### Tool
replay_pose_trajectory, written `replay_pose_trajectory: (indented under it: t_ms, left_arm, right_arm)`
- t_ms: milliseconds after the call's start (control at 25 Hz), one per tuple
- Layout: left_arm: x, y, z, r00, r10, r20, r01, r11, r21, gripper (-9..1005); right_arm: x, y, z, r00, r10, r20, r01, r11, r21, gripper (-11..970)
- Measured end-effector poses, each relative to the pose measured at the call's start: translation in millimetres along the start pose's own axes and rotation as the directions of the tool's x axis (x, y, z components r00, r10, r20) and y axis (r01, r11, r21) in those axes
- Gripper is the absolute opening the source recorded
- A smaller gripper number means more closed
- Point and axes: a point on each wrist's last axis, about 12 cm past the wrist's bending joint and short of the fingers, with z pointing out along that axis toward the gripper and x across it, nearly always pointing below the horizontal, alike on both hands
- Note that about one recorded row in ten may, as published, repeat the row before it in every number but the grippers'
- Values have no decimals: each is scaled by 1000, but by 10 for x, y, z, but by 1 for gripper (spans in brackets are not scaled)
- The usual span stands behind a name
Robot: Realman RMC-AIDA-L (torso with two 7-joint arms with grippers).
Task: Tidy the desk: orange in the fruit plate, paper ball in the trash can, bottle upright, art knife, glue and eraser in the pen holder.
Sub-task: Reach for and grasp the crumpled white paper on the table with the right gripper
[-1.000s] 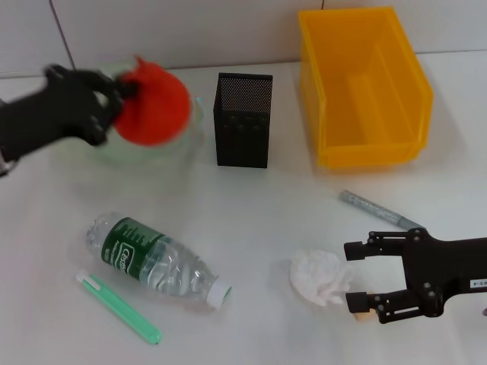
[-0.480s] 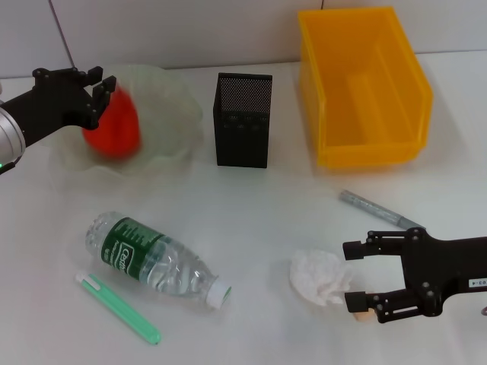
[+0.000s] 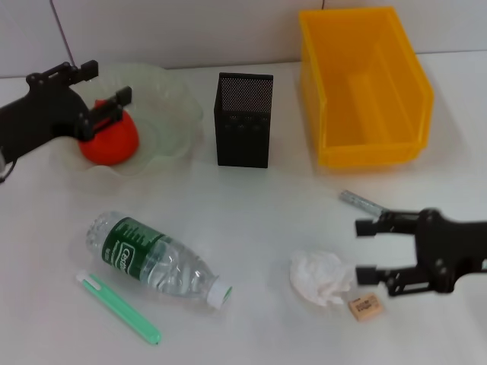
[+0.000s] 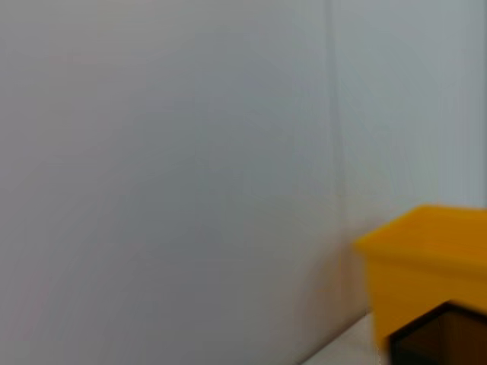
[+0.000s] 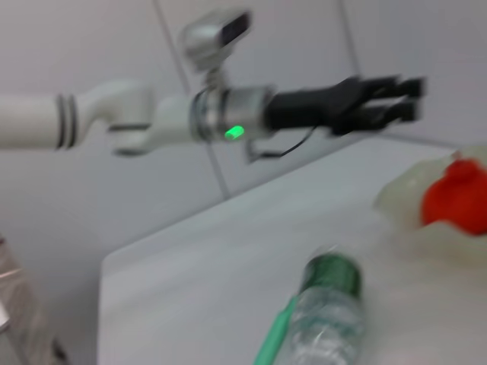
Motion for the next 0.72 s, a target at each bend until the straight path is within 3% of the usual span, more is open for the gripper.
replay_pose_trajectory:
  t_ms: [200, 240, 280, 320, 360, 480, 520, 560, 600, 680, 720]
  left_arm:
    - [15, -262, -321, 994, -58, 92, 36, 973, 229, 648]
    - [76, -351, -398, 993, -80, 91, 50, 956, 289, 688]
    - [76, -351, -398, 993, -80, 91, 50, 956, 289, 728]
    - [126, -403, -434, 993, -87, 81, 57, 946, 318, 768]
    - [126, -403, -434, 993, -87, 81, 57, 946, 318, 785]
    - [258, -524, -502, 996, -85, 24, 69, 924, 376, 834]
    - [276, -544, -515, 996, -85, 14, 73, 920, 385, 850]
    - [288, -560, -526, 996, -88, 9, 77, 916, 393, 867]
    - [295, -572, -534, 996, -90, 6, 81, 914, 398, 867]
    - [319, -586, -568, 995, -102, 5, 92, 915, 392, 867]
    - [319, -586, -568, 995, -102, 5, 92, 915, 392, 867]
  right_arm:
    - [-319, -59, -271, 1000, -1, 29, -2, 995, 102, 826]
    - [-509, -65, -310, 1000, -20, -6, 21, 994, 106, 826]
    - [-509, -65, -310, 1000, -20, -6, 21, 994, 106, 826]
    - [-787, -73, -312, 995, -26, -100, 37, 993, 109, 826]
    - [-787, -73, -312, 995, -26, -100, 37, 993, 109, 826]
    - [-1200, -86, -269, 976, 26, -217, 8, 988, 153, 825]
    - [-1446, -77, -185, 954, 62, -293, -11, 985, 171, 825]
    - [-1446, -77, -185, 954, 62, -293, -11, 985, 171, 825]
    - [-1546, -70, -134, 939, 80, -334, -21, 984, 178, 825]
    - [-1796, -56, 111, 850, 182, -494, -86, 974, 211, 825]
    - [-1796, -56, 111, 850, 182, -494, -86, 974, 211, 825]
